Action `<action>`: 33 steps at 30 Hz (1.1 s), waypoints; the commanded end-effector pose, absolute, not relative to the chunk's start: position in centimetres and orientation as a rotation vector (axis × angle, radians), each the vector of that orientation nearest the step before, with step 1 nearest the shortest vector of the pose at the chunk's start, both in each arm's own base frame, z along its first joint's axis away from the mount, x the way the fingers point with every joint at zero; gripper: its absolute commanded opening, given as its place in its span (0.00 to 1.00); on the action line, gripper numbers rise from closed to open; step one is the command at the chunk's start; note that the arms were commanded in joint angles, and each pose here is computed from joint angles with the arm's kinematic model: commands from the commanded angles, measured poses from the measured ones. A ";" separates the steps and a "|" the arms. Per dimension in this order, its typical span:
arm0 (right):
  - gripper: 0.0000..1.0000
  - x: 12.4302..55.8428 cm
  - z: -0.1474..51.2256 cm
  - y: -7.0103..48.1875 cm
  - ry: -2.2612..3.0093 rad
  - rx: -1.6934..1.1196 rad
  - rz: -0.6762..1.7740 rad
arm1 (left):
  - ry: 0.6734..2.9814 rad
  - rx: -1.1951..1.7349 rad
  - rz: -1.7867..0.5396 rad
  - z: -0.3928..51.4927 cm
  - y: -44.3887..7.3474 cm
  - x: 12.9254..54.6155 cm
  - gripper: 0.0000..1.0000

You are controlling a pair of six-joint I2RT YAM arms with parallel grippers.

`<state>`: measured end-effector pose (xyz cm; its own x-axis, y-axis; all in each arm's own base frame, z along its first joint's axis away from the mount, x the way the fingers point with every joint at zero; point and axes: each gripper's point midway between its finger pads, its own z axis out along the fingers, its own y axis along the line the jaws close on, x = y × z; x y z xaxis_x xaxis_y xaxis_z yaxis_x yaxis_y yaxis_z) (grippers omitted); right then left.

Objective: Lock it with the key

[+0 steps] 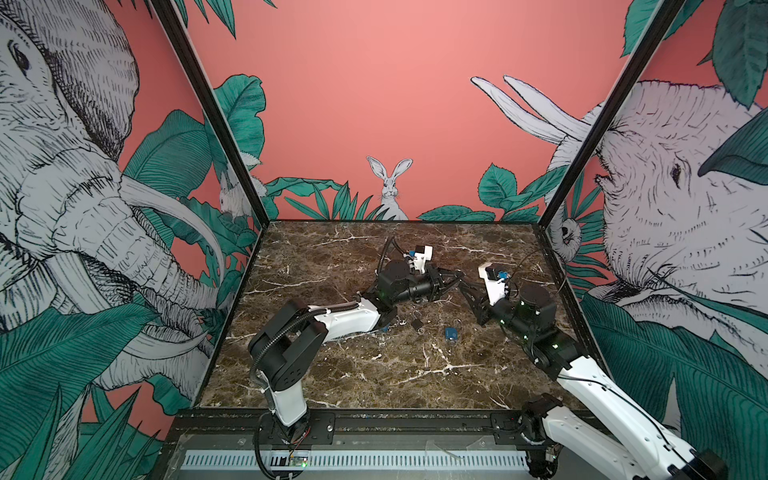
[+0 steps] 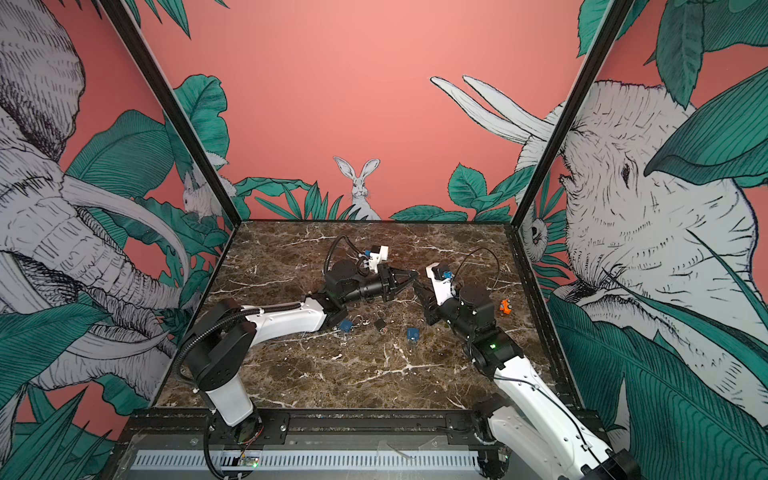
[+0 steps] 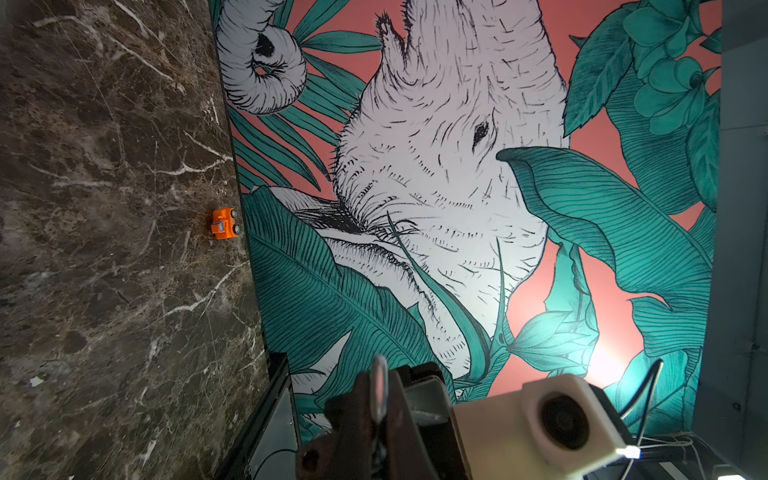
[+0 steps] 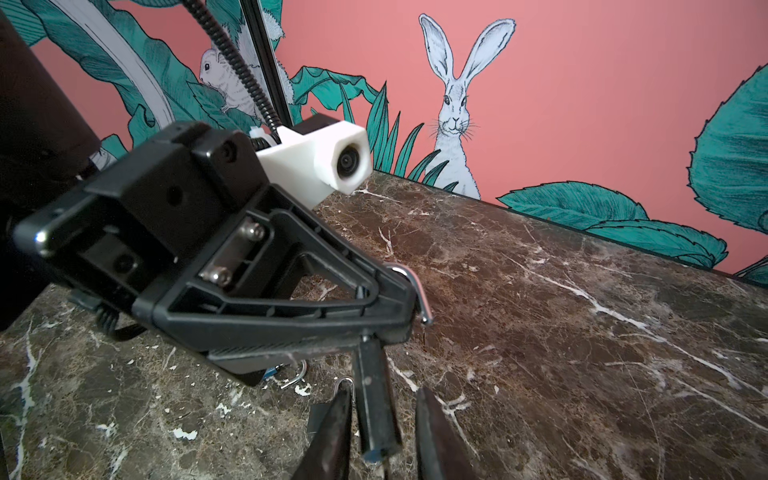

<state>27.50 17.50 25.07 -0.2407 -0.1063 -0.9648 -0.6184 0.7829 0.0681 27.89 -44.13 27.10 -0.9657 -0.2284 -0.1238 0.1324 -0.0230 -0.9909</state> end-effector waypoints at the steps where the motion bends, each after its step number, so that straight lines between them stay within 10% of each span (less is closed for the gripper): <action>1: 0.26 27.5 26.0 17.4 1.733 -0.543 0.536 | 1.908 -0.043 -2.142 30.4 -44.2 27.4 0.00; 19: 0.00 27.7 26.4 17.7 1.724 -0.499 0.597 | 1.935 -0.009 -2.143 29.5 -44.5 27.3 0.00; 20: 0.00 27.6 26.4 17.7 1.725 -0.490 0.603 | 1.937 -0.006 -2.138 29.2 -44.5 27.4 0.02; 24: 0.00 27.4 26.4 17.0 1.800 -0.425 0.615 | 1.955 0.019 -2.071 27.7 -43.4 28.7 0.65; 33: 0.00 24.4 24.1 16.0 2.072 -0.266 0.729 | 2.178 0.342 -1.434 24.1 -38.0 33.1 0.74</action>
